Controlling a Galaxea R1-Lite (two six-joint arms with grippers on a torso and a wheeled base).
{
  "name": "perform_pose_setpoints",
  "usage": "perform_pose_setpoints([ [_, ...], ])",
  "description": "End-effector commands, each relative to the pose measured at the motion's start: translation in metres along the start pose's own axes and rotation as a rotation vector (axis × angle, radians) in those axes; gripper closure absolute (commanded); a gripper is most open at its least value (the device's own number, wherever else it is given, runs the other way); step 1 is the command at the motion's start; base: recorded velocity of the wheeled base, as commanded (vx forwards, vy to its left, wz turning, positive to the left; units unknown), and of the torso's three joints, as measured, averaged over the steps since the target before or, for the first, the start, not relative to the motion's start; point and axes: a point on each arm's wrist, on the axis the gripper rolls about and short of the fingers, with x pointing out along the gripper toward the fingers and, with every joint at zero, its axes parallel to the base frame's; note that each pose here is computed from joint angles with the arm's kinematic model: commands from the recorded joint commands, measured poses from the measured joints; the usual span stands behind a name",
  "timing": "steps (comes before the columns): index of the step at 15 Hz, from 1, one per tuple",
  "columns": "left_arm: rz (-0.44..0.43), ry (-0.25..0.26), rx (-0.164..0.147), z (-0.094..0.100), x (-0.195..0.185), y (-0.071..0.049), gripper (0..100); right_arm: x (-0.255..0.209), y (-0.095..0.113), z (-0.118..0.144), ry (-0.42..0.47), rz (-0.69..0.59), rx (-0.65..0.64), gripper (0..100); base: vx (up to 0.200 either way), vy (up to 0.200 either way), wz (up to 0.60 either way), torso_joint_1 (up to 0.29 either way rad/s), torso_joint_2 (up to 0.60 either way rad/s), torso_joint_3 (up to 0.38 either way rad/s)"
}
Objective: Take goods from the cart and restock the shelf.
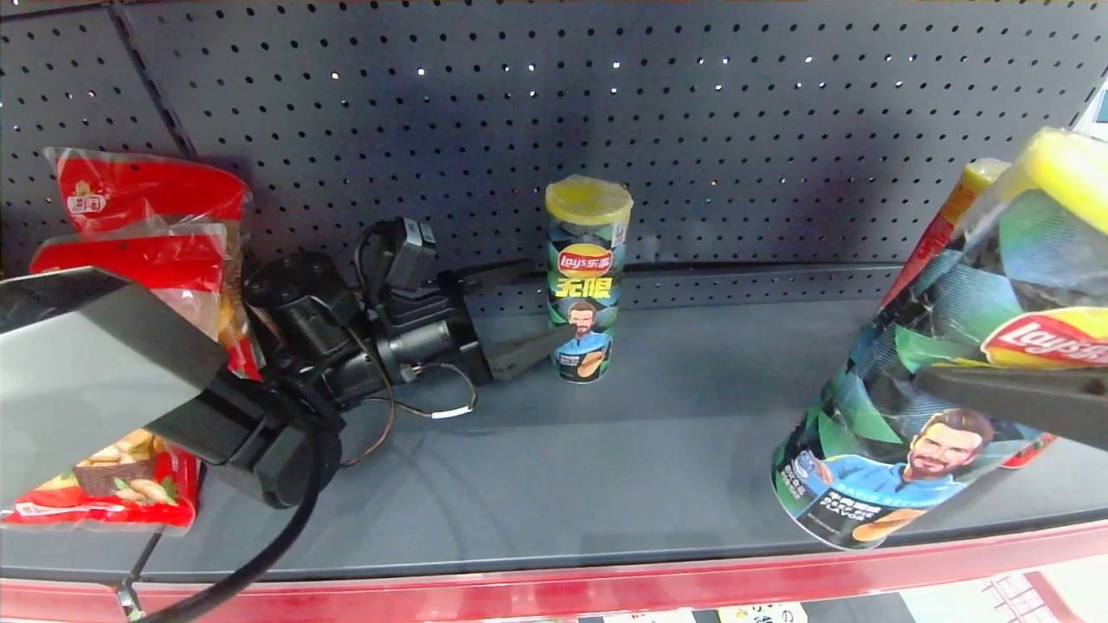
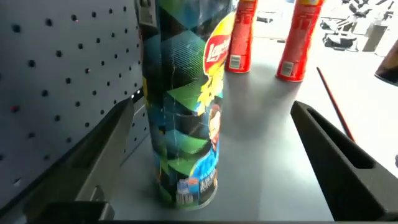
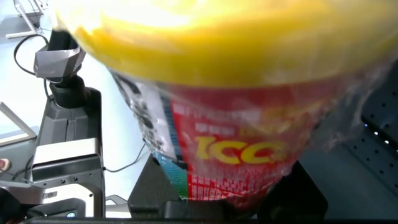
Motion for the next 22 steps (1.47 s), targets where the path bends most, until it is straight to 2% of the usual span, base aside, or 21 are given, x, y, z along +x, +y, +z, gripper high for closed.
perform_pose_setpoints([
  [1,0.001,0.012,-0.013,-0.017,0.007,0.009,0,0.001,-0.001,-0.001,0.004,0.001,0.004,100,0.0,0.0,0.0,0.0,0.0,0.0],
  [5,-0.003,0.002,-0.003,-0.031,0.019,0.021,0,0.001,-0.001,-0.003,0.007,0.002,-0.005,100,0.0,0.0,0.0,0.0,0.0,0.0],
  [11,-0.037,-0.012,0.004,-0.047,0.037,0.026,0,0.002,-0.001,-0.005,0.014,0.004,-0.003,100,0.0,0.0,0.0,0.0,0.0,0.0],
  [15,-0.083,-0.034,0.009,-0.046,0.049,0.015,0,0.003,-0.001,-0.006,0.017,0.005,0.0,100,0.0,0.0,0.0,0.0,0.0,0.0],
  [16,-0.087,-0.042,0.016,-0.044,0.05,0.015,100,0.002,-0.001,-0.007,0.018,0.005,0.0,100,0.0,0.0,0.0,0.0,0.0,0.0],
  [18,-0.088,-0.052,0.026,-0.042,0.051,0.016,100,0.002,0.001,-0.009,0.023,0.007,0.006,100,0.0,0.0,0.0,0.0,0.0,0.0],
  [22,-0.12,-0.08,0.038,-0.033,0.059,0.005,100,0.001,0.001,-0.011,0.026,0.006,0.009,100,0.0,0.0,0.0,0.0,0.0,0.0],
])
